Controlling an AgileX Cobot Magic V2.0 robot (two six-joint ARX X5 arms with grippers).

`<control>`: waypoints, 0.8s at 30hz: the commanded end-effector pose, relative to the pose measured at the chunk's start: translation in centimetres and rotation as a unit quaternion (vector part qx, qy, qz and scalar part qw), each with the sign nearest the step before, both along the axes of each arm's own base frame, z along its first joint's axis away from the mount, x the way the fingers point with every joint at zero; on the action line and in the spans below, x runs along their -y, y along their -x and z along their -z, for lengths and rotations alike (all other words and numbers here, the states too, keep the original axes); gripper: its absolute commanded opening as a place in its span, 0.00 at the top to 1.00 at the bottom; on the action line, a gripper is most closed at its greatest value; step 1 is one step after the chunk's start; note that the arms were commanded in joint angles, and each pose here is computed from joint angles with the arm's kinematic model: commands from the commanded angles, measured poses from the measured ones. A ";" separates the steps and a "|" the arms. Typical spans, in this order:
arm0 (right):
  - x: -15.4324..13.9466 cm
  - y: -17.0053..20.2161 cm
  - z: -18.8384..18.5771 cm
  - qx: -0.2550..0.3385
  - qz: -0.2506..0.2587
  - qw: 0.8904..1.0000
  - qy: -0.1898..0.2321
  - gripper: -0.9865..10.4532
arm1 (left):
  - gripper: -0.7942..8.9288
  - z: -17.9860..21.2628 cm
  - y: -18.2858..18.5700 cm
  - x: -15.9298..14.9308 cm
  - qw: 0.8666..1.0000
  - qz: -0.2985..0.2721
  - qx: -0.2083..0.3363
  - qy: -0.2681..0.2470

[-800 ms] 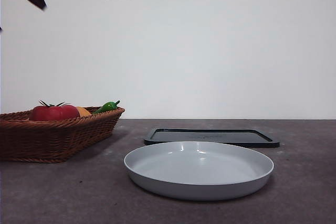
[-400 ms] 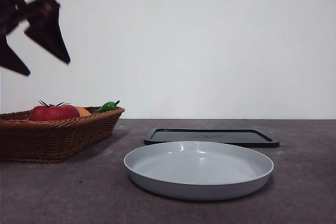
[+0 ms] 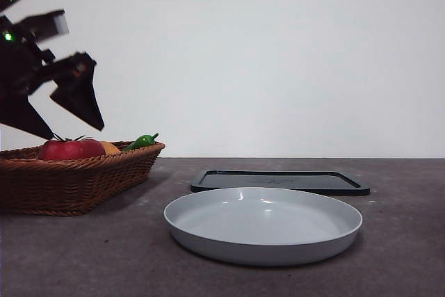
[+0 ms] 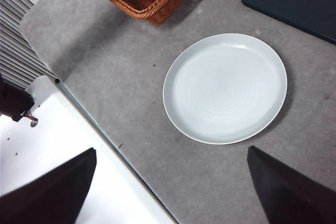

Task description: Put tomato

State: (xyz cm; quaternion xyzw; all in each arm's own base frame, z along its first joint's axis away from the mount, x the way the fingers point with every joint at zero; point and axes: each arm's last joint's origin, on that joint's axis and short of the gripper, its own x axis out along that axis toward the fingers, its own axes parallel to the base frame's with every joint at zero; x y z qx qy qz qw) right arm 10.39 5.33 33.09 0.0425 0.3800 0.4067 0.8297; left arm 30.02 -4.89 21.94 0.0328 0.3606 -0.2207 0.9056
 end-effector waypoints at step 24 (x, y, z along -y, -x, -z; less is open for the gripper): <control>-0.1 0.0 -0.5 0.007 -0.004 1.000 0.001 0.51 | 0.58 2.7 -1.6 0.6 0.999 0.009 -0.039 -0.008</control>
